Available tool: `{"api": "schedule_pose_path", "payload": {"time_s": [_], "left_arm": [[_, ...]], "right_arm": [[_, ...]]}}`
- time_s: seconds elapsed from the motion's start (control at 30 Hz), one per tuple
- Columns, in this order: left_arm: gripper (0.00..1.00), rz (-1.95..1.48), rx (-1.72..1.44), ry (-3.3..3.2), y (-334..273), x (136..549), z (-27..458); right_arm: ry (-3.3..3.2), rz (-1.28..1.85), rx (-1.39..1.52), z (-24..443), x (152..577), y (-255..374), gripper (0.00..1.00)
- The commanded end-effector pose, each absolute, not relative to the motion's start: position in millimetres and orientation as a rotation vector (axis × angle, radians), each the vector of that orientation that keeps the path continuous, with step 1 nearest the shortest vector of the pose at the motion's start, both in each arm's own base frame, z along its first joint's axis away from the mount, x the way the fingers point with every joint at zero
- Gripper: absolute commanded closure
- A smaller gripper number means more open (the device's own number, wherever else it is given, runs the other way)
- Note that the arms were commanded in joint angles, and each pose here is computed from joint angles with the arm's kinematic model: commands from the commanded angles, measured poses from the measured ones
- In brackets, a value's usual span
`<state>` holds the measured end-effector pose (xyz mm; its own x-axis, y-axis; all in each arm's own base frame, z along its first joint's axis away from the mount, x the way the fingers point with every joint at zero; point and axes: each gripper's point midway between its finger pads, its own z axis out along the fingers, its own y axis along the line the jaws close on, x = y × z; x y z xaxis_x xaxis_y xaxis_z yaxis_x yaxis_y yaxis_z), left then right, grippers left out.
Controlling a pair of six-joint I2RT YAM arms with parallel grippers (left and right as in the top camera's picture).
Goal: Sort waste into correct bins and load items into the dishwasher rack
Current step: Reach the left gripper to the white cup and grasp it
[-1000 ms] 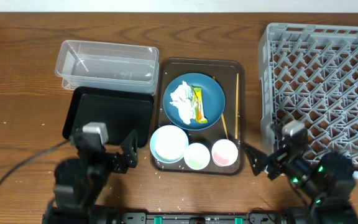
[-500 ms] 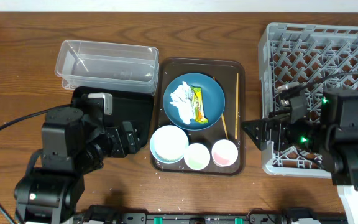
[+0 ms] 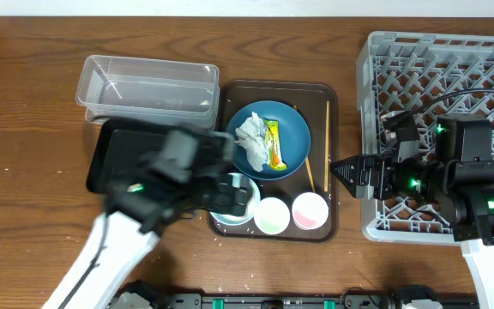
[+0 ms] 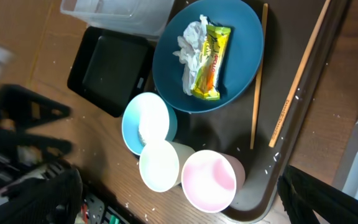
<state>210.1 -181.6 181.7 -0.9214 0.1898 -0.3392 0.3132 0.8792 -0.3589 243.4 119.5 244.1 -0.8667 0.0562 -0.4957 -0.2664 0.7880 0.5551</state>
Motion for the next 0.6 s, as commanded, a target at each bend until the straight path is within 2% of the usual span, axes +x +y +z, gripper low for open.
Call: {"api": "schedule_pose_path", "payload": {"time_s": [0.0, 0.13, 0.27, 0.43, 0.57], "left_arm": [[0.08, -0.443, 0.497, 2.795, -198.0, 205.1, 160.0], [0.16, -0.251, 0.639, 2.872, -206.9, 191.9, 127.5], [0.21, -0.115, 0.569, 2.926, -205.0, 198.6, 104.0], [0.24, -0.151, 0.587, 2.971, -220.4, 201.4, 80.7], [0.34, -0.135, 0.589, 2.985, -225.7, 206.7, 65.7]], "right_arm": [[2.475, 0.909, -0.100, 251.8, 243.5, 120.0, 0.01], [2.496, 0.916, -0.082, 249.3, 240.1, 119.8, 0.01], [2.516, 0.920, -0.073, 246.8, 236.4, 119.5, 0.01], [2.522, 0.920, -0.070, 246.0, 235.3, 119.4, 0.01], [2.523, 0.921, -0.070, 245.9, 235.1, 119.4, 0.01]]}}
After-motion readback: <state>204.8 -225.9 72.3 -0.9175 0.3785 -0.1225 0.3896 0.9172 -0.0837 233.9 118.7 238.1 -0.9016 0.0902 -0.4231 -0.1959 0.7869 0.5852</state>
